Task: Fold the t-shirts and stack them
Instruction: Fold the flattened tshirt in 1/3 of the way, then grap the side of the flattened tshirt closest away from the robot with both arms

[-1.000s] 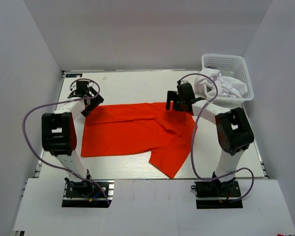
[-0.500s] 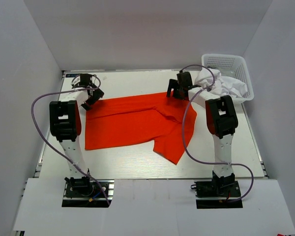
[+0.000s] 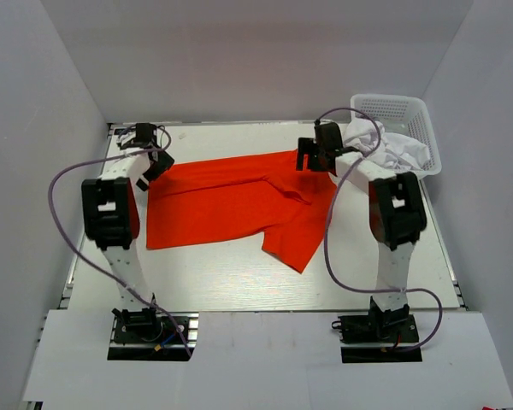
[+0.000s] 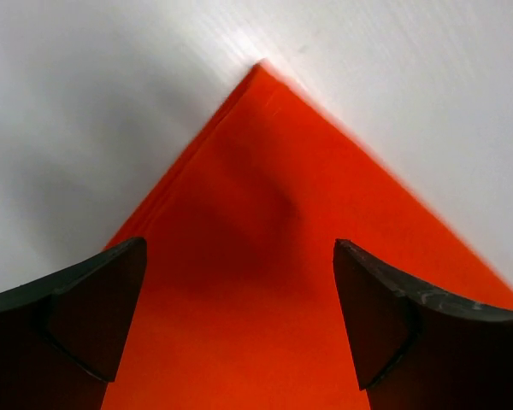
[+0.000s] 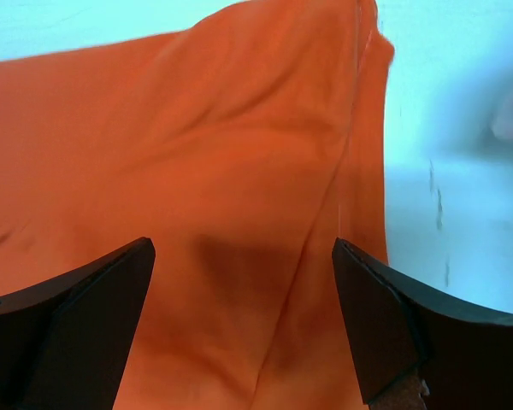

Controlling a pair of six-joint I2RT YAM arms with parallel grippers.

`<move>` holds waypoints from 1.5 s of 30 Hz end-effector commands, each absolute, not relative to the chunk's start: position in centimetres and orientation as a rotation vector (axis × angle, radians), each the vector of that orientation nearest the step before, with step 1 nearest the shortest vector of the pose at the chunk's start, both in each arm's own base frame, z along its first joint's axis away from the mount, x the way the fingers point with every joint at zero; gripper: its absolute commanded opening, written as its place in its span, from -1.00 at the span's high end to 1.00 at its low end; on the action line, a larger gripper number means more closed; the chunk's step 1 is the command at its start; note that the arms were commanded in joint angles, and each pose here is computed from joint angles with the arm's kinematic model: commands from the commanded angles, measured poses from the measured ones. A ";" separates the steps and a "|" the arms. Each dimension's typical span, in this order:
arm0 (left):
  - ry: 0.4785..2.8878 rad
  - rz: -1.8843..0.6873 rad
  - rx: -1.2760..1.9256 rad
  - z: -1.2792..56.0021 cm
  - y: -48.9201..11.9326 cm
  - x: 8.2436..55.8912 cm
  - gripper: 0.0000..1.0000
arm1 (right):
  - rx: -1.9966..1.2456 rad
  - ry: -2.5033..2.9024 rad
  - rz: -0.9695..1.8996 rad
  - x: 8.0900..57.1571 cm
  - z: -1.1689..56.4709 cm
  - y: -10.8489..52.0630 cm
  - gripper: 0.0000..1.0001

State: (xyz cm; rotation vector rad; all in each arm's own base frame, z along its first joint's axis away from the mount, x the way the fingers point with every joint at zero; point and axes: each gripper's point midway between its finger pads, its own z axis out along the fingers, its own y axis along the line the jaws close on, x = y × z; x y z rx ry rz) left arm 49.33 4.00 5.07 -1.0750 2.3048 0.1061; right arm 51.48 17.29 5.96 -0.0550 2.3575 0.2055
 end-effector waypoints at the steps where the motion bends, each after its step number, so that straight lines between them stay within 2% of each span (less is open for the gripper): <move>1: 2.192 0.111 -1.043 12.2 4.6 45.3 -1.00 | -0.074 2.242 0.232 49.4 10.9 17.6 -0.81; 4: 2.161 0.120 -1.104 13.1 4.7 40.2 -1.00 | -0.076 2.228 0.288 46.4 12.2 18.1 -0.81; 6: 2.217 0.154 -1.169 11.0 4.4 35.8 -1.00 | -0.080 2.249 0.338 43.8 12.0 18.5 -0.81; 7: 2.171 0.123 -1.198 12.1 4.3 34.6 -1.00 | -0.079 2.233 0.353 43.2 12.7 18.6 -0.81; 8: 2.215 0.132 -1.218 10.2 4.0 32.4 -1.00 | -0.065 2.269 0.361 41.6 11.1 18.6 -0.81; 9: 2.226 0.126 -1.219 9.8 3.8 31.4 -1.00 | -0.062 2.232 0.375 41.1 12.6 18.6 -0.81; 11: 2.209 0.118 -1.288 8.7 3.6 28.8 -1.00 | -0.050 2.244 0.396 39.9 12.1 18.8 -0.81; 14: 2.176 0.090 -1.343 6.9 3.5 27.2 -1.00 | -0.038 2.228 0.420 38.4 12.5 18.7 -0.81; 21: 2.178 0.074 -1.372 5.1 3.4 27.4 -0.92 | -0.047 2.232 0.456 36.4 11.9 19.0 -0.81; 24: 2.213 0.147 -1.376 3.5 4.0 27.8 -0.80 | -0.050 2.237 0.463 36.2 11.7 19.2 -0.81; 28: 2.288 0.240 -1.398 1.9 4.4 27.9 -0.50 | -0.051 2.289 0.446 34.7 11.2 18.6 -0.81; 31: 2.337 0.244 -1.384 0.7 4.0 26.9 -0.48 | -0.033 2.313 0.410 33.9 10.6 17.8 -0.81; 32: 2.336 0.243 -1.383 0.4 4.0 26.7 -0.40 | -0.030 2.309 0.407 33.8 10.8 17.7 -0.81; 34: 2.353 0.240 -1.387 -0.4 3.8 26.0 -0.37 | -0.025 2.340 0.386 33.0 10.2 17.2 -0.81; 37: 2.358 0.229 -1.388 -0.4 3.6 25.7 -0.17 | -0.016 2.353 0.360 32.3 10.3 16.7 -0.81; 40: 2.366 0.222 -1.402 -0.5 3.4 25.5 -0.14 | -0.009 2.372 0.341 30.9 10.5 16.2 -0.81; 45: 2.345 0.213 -1.424 0.0 3.3 24.7 0.30 | -0.096 2.488 0.351 26.8 8.8 16.8 -0.81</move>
